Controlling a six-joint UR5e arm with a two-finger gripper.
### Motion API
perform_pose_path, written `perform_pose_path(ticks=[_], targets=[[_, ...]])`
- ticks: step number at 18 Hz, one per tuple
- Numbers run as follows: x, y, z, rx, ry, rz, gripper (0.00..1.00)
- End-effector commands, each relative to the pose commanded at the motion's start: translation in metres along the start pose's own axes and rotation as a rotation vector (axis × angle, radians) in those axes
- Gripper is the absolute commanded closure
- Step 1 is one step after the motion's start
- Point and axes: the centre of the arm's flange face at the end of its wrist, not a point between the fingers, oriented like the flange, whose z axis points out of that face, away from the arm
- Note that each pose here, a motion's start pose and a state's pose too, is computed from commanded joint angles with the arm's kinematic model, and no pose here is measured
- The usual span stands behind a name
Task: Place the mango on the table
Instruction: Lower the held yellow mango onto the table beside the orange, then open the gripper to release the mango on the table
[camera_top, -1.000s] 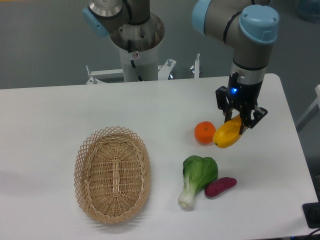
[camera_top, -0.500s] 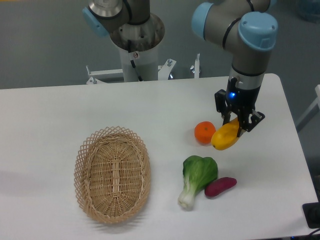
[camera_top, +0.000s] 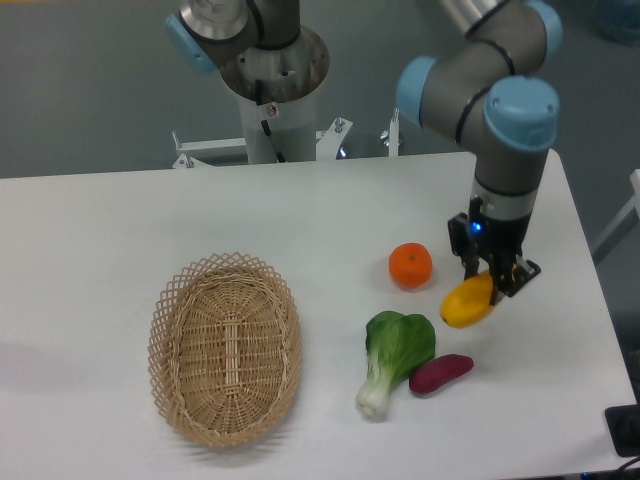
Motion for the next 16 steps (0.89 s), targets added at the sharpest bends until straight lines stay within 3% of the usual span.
perform_pose_path(ticks=[8, 16], targets=[[0.016, 0.023, 0.032, 0.009, 0.060, -0.034, 0.61], [0.030, 0.022, 0.044, 0.014, 0.094, -0.010, 0.57]])
